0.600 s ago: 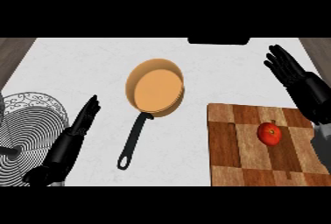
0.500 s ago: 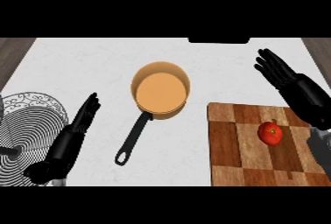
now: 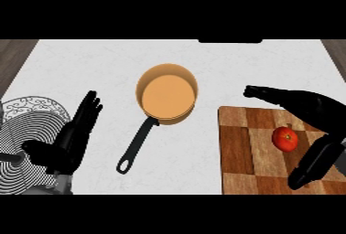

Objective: Pick the tomato from the cutting board and place it in the pot

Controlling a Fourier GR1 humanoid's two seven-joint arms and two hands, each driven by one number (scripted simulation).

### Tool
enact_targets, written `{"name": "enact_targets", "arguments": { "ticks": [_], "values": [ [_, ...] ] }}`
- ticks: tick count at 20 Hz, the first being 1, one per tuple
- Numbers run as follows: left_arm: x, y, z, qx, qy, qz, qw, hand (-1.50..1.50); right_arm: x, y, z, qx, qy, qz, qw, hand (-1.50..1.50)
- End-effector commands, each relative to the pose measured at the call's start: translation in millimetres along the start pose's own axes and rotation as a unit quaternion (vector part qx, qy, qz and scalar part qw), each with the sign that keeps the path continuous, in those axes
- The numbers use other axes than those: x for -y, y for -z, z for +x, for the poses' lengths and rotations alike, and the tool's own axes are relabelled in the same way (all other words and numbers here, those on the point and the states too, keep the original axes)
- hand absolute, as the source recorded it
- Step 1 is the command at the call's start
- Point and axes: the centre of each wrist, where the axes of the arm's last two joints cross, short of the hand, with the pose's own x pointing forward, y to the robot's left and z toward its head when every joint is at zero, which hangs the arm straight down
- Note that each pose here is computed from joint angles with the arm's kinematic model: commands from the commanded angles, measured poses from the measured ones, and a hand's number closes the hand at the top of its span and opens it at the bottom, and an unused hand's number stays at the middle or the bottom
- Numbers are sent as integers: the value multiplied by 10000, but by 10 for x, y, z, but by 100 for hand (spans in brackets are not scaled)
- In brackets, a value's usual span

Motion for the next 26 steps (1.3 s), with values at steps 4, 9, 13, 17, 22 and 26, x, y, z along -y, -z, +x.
{"name": "enact_targets", "arguments": {
  "ticks": [4,9,13,17,22,26],
  "values": [
    [12,158,127,-296,-163,224,9992,0,533,-520,394,1110,-344,618,9913,-150],
    [27,213,246,-218,-195,94,9995,0,789,-575,863,302,-1832,907,9784,-150],
    [166,175,234,-228,-184,-36,9996,0,877,-554,1128,-21,-2398,1360,9612,-150],
    [92,273,281,-303,-213,32,9993,0,898,-602,1293,-587,-2776,1875,9404,-150],
    [128,303,406,-229,-137,36,9996,0,845,-715,1052,-1293,-3149,2257,9128,-150],
    [124,333,407,-234,-127,-15,9996,0,836,-729,910,-1414,-3207,2447,9041,-150]
  ]
}}
